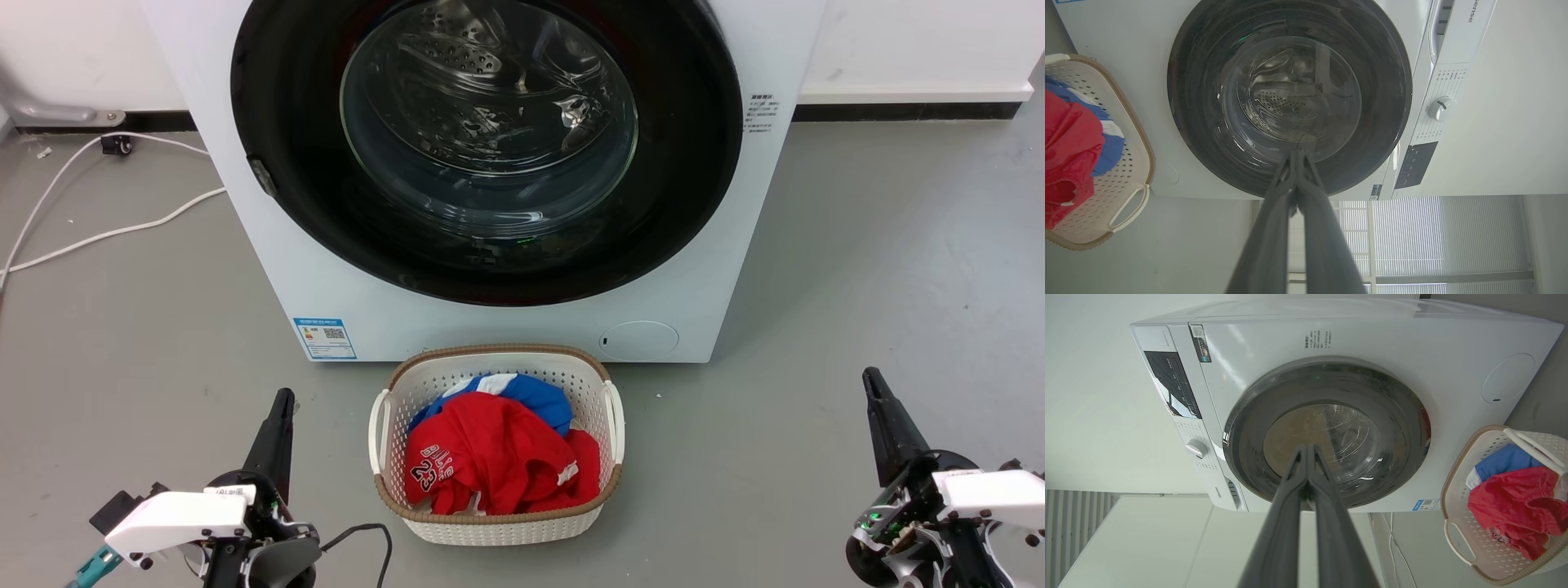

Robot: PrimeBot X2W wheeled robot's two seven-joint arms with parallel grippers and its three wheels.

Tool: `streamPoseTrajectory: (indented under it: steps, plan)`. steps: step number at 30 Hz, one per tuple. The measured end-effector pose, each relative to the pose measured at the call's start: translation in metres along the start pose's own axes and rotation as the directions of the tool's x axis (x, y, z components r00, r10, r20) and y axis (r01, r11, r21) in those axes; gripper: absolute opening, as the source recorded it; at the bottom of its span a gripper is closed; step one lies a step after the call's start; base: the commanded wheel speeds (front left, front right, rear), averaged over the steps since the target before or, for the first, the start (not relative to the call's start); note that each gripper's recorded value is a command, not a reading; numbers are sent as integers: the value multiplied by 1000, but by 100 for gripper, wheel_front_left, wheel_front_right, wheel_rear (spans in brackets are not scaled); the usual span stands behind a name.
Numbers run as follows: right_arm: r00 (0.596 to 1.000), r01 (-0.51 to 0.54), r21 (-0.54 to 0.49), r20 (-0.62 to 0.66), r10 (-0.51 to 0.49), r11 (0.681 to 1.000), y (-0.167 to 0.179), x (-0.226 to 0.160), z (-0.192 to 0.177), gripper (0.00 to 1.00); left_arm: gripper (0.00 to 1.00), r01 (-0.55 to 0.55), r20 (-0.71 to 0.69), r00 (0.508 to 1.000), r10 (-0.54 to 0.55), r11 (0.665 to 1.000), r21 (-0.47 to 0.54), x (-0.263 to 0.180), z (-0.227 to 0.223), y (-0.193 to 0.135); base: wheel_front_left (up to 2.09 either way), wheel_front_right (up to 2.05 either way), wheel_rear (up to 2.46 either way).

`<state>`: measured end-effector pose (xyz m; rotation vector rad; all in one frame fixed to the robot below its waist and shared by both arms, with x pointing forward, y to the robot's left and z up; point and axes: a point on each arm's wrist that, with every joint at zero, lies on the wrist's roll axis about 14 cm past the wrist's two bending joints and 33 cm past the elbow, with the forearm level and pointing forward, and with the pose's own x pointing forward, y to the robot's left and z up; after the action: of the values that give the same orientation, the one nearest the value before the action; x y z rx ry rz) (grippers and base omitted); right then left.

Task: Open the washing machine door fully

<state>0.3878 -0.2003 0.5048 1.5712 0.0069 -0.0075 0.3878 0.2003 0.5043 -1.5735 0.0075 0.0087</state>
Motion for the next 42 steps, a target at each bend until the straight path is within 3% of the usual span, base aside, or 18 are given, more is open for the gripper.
streamPoseTrajectory:
  steps: [27, 28, 34, 42]
  plan:
    - [1000, 0, 0, 0, 0, 1000, 0, 0, 0, 0, 0, 0, 1, 1000, 0, 1000, -1, 0, 0, 0, 0, 0, 0]
    - [1000, 2, 0, 0, -2, 1000, -1, 0, 0, 100, 100, -2, 1, 1000, 2, 1000, -2, 0, 0, 1, 0, 0, 0]
    - [999, 37, -2, 3, -37, 999, -13, -7, -1, 100, 100, -35, -6, 999, 35, 999, -3, -5, -6, 12, 0, 0, 0]
    - [999, 34, -81, 11, -34, 996, -11, -8, -4, 100, 100, -19, -13, 1000, 21, 997, 78, -3, -15, 7, 0, 0, 0]
